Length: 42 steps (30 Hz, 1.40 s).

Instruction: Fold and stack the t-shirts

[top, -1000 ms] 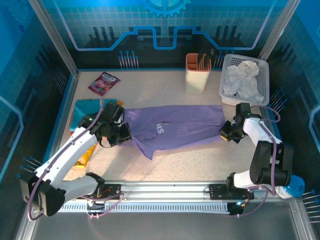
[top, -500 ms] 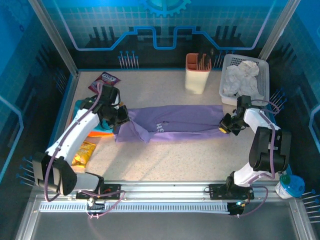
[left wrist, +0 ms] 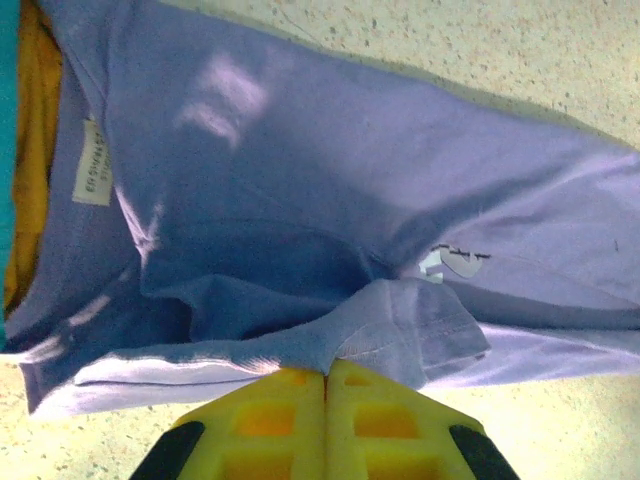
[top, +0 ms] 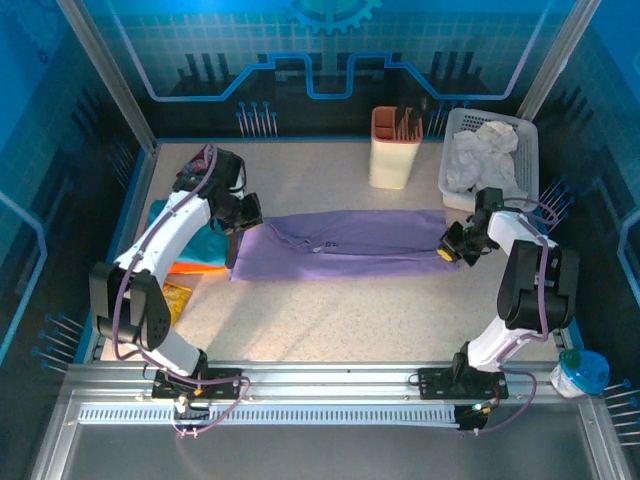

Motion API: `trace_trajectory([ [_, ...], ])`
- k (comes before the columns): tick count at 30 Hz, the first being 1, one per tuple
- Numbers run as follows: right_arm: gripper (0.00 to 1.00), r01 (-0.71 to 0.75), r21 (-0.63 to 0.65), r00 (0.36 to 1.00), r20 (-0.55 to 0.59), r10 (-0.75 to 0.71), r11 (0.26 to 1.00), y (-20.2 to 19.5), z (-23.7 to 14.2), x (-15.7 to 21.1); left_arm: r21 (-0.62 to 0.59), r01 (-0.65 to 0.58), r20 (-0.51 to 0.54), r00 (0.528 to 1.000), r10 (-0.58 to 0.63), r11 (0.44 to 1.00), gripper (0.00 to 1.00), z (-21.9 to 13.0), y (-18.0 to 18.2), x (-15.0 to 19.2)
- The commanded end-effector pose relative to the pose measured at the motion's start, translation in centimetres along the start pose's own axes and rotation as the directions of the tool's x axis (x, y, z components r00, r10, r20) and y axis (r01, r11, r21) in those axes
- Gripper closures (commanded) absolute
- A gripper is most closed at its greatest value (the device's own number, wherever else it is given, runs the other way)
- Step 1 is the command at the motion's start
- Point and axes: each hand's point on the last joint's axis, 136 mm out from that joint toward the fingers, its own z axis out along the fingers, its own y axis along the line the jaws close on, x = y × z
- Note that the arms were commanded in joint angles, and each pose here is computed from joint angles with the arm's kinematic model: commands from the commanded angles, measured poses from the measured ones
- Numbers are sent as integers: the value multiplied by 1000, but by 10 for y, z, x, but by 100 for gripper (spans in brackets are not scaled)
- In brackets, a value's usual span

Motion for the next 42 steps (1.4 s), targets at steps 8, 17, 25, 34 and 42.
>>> trace_trajectory([
  [8, 89, -60, -44, 998, 22, 60, 997, 1, 3, -19, -8, -14, 48, 999, 14, 1000, 100, 16, 11, -31],
  [17, 50, -38, -99, 999, 30, 41, 994, 9, 3, -19, -61, 8, 54, 999, -5, 998, 85, 42, 22, -58],
  [25, 17, 43, -159, 997, 67, -33, 986, 18, -19, -1, -97, 37, 94, 995, -28, 995, 30, 32, 16, -72],
  [34, 11, 267, -113, 955, 164, -247, 957, 38, -35, 13, 78, -34, -46, 998, 37, 996, 35, 51, -47, 14],
  [42, 46, 457, 71, 864, 201, -461, 887, 91, -20, -10, -42, -2, -128, 992, -3, 999, 40, 108, -11, 39],
])
